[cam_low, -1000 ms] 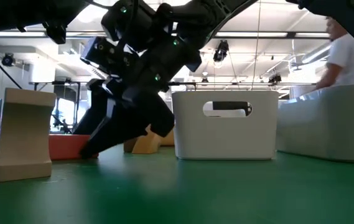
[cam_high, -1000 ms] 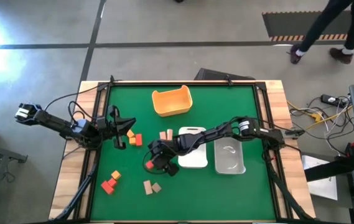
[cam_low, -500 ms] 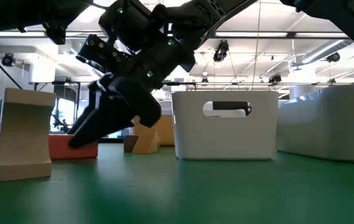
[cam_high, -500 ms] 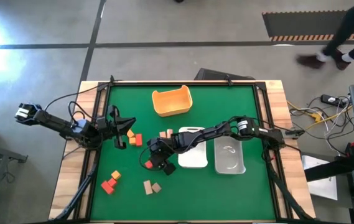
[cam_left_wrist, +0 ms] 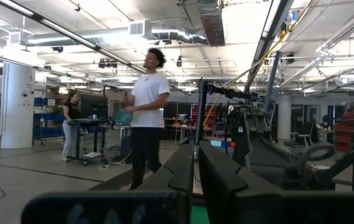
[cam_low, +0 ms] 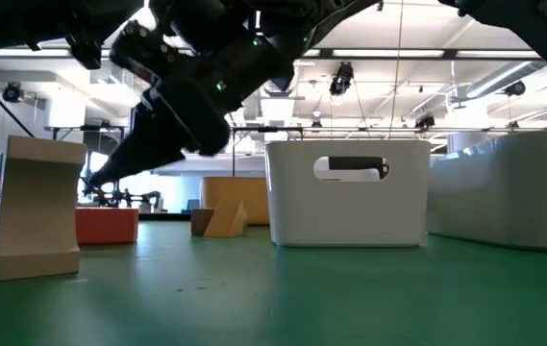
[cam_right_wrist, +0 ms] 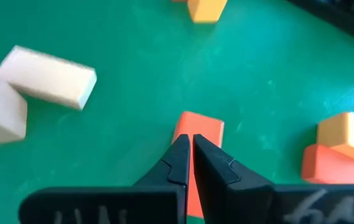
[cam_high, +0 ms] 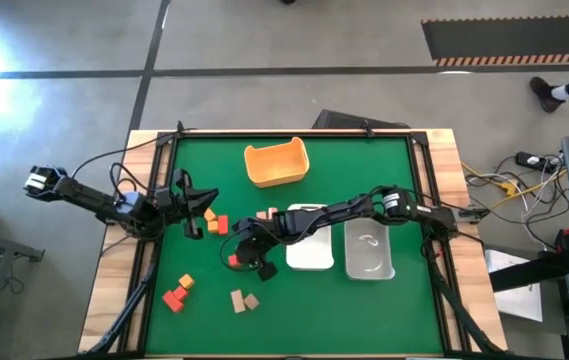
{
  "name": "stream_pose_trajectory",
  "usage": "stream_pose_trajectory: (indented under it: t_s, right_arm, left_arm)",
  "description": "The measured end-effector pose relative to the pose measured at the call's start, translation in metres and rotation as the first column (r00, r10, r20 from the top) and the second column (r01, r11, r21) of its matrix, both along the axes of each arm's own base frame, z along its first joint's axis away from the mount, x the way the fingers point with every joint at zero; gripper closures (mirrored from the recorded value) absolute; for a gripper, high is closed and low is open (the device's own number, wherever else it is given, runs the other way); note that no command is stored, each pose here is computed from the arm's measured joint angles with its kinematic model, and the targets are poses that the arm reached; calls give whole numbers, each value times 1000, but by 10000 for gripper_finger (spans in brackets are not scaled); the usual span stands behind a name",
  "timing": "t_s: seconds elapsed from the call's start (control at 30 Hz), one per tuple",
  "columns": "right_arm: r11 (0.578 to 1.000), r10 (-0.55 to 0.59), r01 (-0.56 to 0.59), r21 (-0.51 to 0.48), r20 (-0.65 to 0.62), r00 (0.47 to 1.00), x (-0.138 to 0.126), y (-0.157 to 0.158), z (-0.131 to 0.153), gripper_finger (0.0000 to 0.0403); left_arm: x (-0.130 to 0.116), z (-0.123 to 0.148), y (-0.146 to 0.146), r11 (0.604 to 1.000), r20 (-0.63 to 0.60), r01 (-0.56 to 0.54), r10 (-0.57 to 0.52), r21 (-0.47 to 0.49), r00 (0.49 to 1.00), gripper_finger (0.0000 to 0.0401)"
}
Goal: Sort & place blocks by color
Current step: Put the red block into the white bin
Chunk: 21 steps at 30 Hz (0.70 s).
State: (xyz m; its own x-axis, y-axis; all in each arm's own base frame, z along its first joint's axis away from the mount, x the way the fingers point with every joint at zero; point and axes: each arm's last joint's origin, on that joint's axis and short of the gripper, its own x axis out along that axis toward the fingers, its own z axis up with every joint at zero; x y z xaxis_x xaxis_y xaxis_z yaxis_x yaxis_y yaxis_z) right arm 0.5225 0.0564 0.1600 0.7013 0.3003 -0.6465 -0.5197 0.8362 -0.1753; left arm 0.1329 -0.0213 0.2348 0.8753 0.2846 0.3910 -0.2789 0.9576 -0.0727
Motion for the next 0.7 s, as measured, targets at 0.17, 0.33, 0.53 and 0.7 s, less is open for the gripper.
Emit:
stream_pose_trajectory:
  t_s: [0.17,0.33,0.53,0.7]
  right_arm:
    - [999,-36,36,41,3,999,-1,0,9,394]
    - [993,-77,79,86,-21,997,0,-1,7,371]
    - [983,-172,175,47,-58,983,0,-3,-7,277]
    - [975,-204,209,74,-70,976,0,-3,-9,188]
  left_arm:
    - [0,0,0,1000,1,0,0,0,1000,393]
    - [1,0,0,1000,-4,0,0,1,1000,393]
    - [1,0,0,1000,-4,0,0,1,1000,393]
    - [1,0,0,1000,-5,0,0,1,1000,393]
